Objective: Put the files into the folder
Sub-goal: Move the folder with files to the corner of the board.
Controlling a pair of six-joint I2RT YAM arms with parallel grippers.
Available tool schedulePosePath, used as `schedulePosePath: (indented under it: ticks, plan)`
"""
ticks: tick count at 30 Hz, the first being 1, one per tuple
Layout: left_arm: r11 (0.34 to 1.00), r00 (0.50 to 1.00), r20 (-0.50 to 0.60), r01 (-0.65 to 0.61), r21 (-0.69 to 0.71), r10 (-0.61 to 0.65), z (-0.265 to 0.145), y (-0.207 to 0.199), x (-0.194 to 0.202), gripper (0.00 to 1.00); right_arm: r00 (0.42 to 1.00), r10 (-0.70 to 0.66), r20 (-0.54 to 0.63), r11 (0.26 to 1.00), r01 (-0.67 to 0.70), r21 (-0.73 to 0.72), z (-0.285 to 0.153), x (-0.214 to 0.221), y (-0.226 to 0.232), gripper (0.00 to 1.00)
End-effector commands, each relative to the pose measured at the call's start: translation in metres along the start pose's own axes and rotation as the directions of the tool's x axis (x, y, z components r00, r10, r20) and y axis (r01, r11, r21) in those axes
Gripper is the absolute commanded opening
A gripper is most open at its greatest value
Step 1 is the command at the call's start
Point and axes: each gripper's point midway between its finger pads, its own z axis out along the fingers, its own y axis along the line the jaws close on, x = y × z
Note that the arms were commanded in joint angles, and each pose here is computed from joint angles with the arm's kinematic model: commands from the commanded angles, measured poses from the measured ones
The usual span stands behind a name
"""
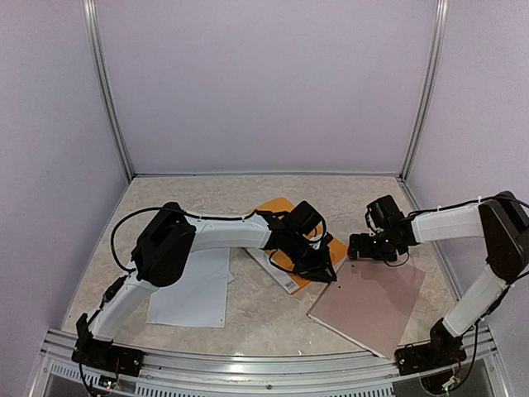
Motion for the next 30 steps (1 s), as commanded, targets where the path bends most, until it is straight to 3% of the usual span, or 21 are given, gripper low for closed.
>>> schedulePosePath:
  ticks: [1,7,12,16,20,30]
  plan:
    - [1.000,1.000,0.020,-0.021,0.018,0.021,0.018,-0.001,-0.009,0.18,0.993,-0.070,-0.095,0.998,0.070,-0.004,0.021,0.009,-0.007,0.98]
    - [1.000,0.999,0.042,-0.017,0.018,0.016,0.024,0.001,-0.017,0.23,0.994,-0.093,-0.059,0.996,0.092,-0.012,0.021,-0.016,0.001,0.95]
    - [0.999,0.994,0.104,-0.019,-0.030,0.022,0.005,0.012,-0.025,0.37,0.993,-0.110,0.047,0.993,0.107,0.055,-0.019,-0.056,-0.003,0.99]
    - [0.998,0.990,0.136,-0.040,-0.052,0.047,-0.014,0.012,-0.032,0.47,0.994,-0.054,0.099,0.995,0.046,0.087,-0.057,-0.061,-0.013,0.99]
    - [0.995,0.987,0.136,-0.073,-0.065,0.081,-0.020,0.011,-0.030,0.58,0.996,0.063,0.057,0.997,-0.066,0.047,-0.066,-0.022,-0.021,0.99]
    - [0.980,0.976,0.127,-0.160,-0.119,0.175,-0.036,0.007,-0.007,0.71,0.953,0.297,-0.063,0.938,-0.279,0.207,-0.093,0.071,-0.065,0.99]
